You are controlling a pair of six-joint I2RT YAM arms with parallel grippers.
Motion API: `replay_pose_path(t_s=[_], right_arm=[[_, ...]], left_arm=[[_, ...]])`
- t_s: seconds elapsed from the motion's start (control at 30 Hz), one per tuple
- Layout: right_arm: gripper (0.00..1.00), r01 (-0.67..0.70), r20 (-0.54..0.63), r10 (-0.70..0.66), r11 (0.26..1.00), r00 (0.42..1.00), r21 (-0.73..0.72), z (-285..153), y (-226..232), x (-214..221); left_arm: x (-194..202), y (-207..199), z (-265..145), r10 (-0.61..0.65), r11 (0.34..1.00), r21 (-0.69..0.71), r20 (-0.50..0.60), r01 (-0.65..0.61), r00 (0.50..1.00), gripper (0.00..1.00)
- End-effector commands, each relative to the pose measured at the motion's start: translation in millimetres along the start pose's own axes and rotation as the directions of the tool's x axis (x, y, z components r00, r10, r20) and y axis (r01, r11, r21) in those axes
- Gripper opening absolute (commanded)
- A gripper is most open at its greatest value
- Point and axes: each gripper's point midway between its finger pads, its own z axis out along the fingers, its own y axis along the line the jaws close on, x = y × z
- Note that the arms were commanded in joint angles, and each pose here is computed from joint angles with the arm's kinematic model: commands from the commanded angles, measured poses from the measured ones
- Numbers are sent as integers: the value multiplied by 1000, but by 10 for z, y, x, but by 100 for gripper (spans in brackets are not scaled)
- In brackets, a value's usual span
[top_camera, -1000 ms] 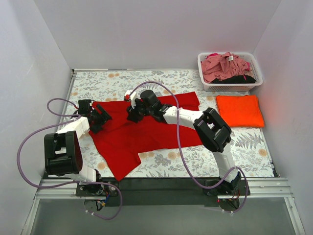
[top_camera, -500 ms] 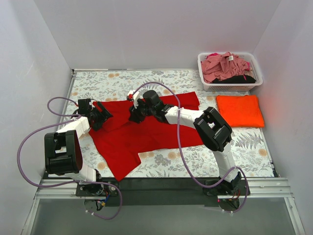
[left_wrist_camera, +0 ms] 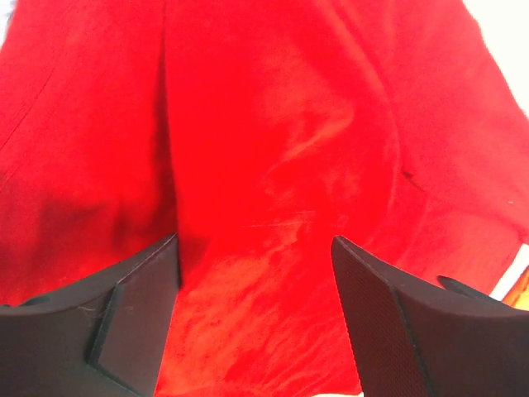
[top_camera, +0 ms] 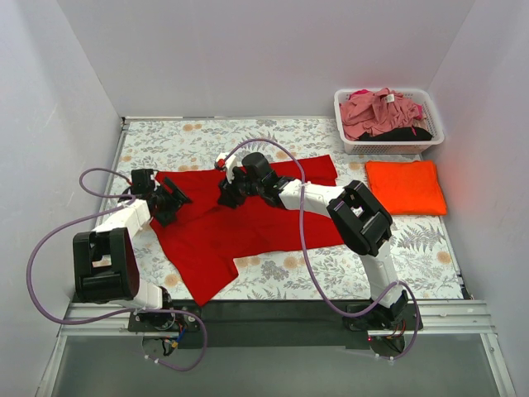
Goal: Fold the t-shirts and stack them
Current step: Fold the tshirt
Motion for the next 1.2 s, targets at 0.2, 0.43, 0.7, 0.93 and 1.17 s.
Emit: replay_pose_path(t_s=[0.2, 0.43, 0.7, 0.93, 1.17], right_arm=[[44, -23, 33, 24, 999, 999, -40, 39, 32, -40], [44, -225, 18, 227, 973, 974, -55, 120, -42, 5], [42, -366, 28, 375, 918, 927, -153, 204, 13, -218], [40, -455, -8, 463, 867, 886, -202, 420, 17, -117], [34, -546, -68, 544, 817, 836, -186, 569, -46, 248]], left_arm=[[154, 377, 24, -51, 985, -167, -13, 48, 999, 49], [123, 443, 17, -40, 977, -209, -2, 39, 999, 18], [201, 516, -26, -41, 972, -234, -20, 36, 999, 8], [233, 534, -20, -50, 972, -233, -21, 43, 999, 8], [242, 561, -8, -56, 968, -246, -24, 48, 998, 8]])
